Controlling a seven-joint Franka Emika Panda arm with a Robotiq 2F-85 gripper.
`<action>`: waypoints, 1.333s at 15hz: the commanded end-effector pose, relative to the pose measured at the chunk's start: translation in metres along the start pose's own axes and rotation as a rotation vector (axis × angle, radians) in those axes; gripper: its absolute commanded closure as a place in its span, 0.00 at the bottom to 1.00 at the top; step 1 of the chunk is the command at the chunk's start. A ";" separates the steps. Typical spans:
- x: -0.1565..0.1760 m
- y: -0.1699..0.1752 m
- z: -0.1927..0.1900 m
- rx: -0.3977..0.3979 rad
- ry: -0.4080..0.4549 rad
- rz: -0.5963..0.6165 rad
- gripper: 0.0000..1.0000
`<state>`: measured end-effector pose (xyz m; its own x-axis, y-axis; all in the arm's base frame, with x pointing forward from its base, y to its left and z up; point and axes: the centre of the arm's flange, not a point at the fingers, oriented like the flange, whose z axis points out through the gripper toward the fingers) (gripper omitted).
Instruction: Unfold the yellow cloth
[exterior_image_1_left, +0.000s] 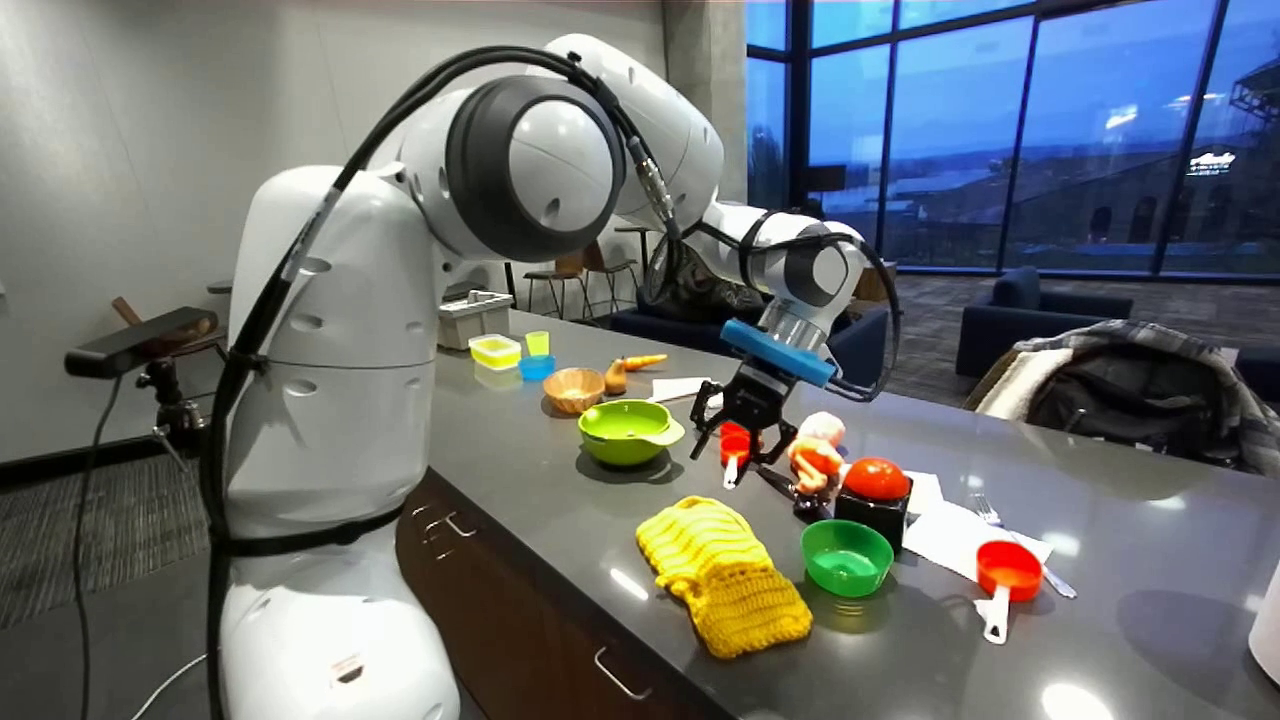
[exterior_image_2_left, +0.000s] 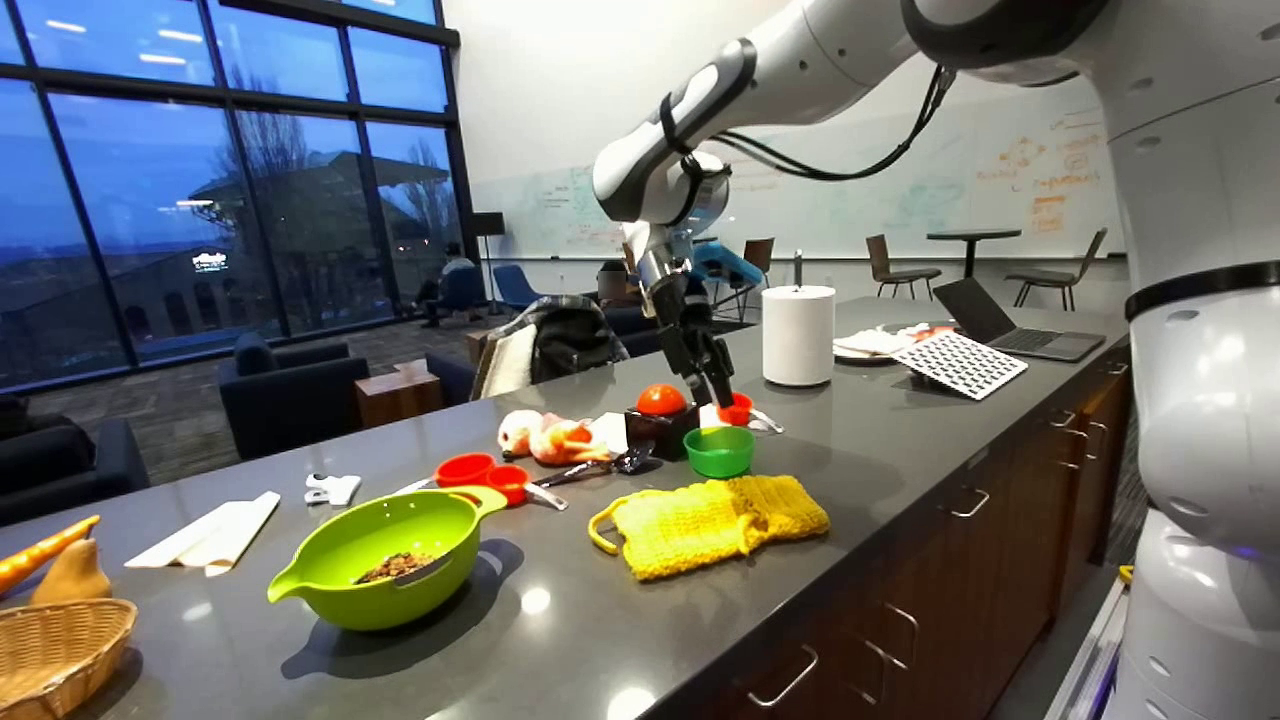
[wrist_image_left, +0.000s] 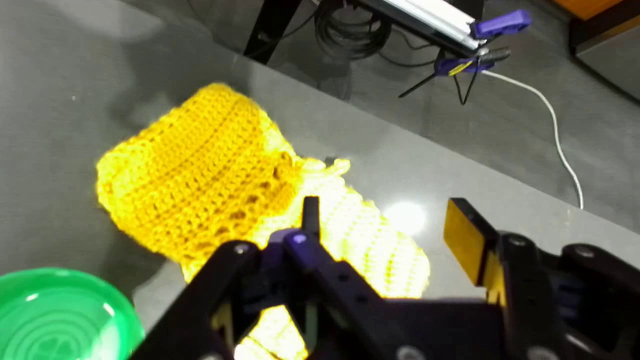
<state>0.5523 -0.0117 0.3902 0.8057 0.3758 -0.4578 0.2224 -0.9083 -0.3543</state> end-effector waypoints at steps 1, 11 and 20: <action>-0.025 -0.042 -0.010 -0.115 0.157 -0.037 0.02; -0.010 -0.061 0.029 -0.288 0.450 -0.023 0.00; 0.004 -0.031 0.089 -0.255 0.324 0.023 0.32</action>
<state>0.5033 0.0361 0.3375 0.9363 0.3192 -0.1463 0.3007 -0.9441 -0.1352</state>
